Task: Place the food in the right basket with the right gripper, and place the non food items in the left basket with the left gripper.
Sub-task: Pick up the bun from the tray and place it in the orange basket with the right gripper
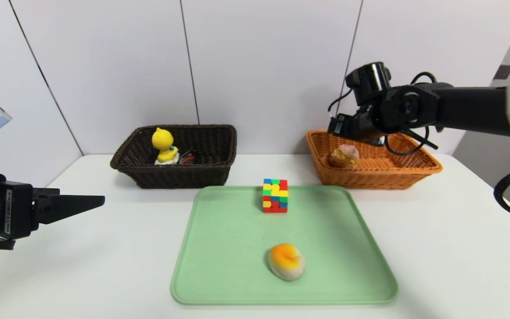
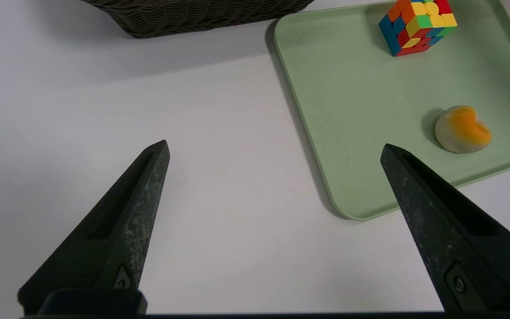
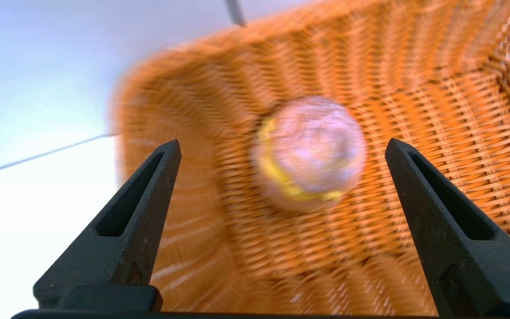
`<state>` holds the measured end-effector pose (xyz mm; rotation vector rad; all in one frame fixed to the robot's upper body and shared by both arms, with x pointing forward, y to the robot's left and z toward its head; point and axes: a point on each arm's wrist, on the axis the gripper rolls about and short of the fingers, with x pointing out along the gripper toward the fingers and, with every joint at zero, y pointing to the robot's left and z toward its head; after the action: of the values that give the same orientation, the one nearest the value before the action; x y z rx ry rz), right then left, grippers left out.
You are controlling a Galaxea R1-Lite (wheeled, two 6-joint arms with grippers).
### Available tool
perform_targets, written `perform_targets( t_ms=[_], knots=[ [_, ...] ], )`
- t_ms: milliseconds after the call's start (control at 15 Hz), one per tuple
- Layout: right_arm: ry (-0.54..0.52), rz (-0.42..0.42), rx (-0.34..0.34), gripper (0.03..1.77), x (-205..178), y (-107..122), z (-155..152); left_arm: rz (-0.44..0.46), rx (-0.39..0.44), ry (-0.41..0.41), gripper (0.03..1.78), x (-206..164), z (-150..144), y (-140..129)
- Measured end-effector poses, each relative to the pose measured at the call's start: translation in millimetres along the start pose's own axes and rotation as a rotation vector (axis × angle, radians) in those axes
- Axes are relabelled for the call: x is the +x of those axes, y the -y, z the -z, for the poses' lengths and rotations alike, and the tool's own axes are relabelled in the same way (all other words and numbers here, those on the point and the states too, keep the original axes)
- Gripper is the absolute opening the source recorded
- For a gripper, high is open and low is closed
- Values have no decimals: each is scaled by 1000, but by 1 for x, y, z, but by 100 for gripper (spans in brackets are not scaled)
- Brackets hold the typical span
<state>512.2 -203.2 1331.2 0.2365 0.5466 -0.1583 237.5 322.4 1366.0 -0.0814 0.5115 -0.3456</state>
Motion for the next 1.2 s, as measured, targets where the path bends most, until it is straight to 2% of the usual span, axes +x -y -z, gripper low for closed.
perform_targets(
  t_ms=[133, 267, 400, 533, 667, 800, 933, 1200],
  knots=[
    [43, -84, -13, 163, -44, -22, -7, 0, 2, 8, 169, -4, 2, 1],
    [38, -180, -58, 165, -100, -49, 0, 0, 4, 13, 169, -6, 4, 2],
    [-44, -221, -98, 166, -143, -60, 18, 1, 6, 16, 169, -8, 5, 3],
    [-150, -207, -136, 167, -167, -60, 34, 1, 5, 15, 169, -9, 7, 3],
    [-257, -170, -171, 168, -180, -57, 49, 1, 5, 13, 169, -10, 10, 4],
    [-368, -141, -176, 169, -185, -56, 63, 1, 5, 11, 169, -11, 12, 4],
    [-490, -157, -163, 169, -186, -61, 77, 1, 5, 11, 169, -12, 13, 4],
    [-668, -187, -171, 169, -176, -70, 98, 1, 4, 11, 169, -13, 15, 5]
  ],
)
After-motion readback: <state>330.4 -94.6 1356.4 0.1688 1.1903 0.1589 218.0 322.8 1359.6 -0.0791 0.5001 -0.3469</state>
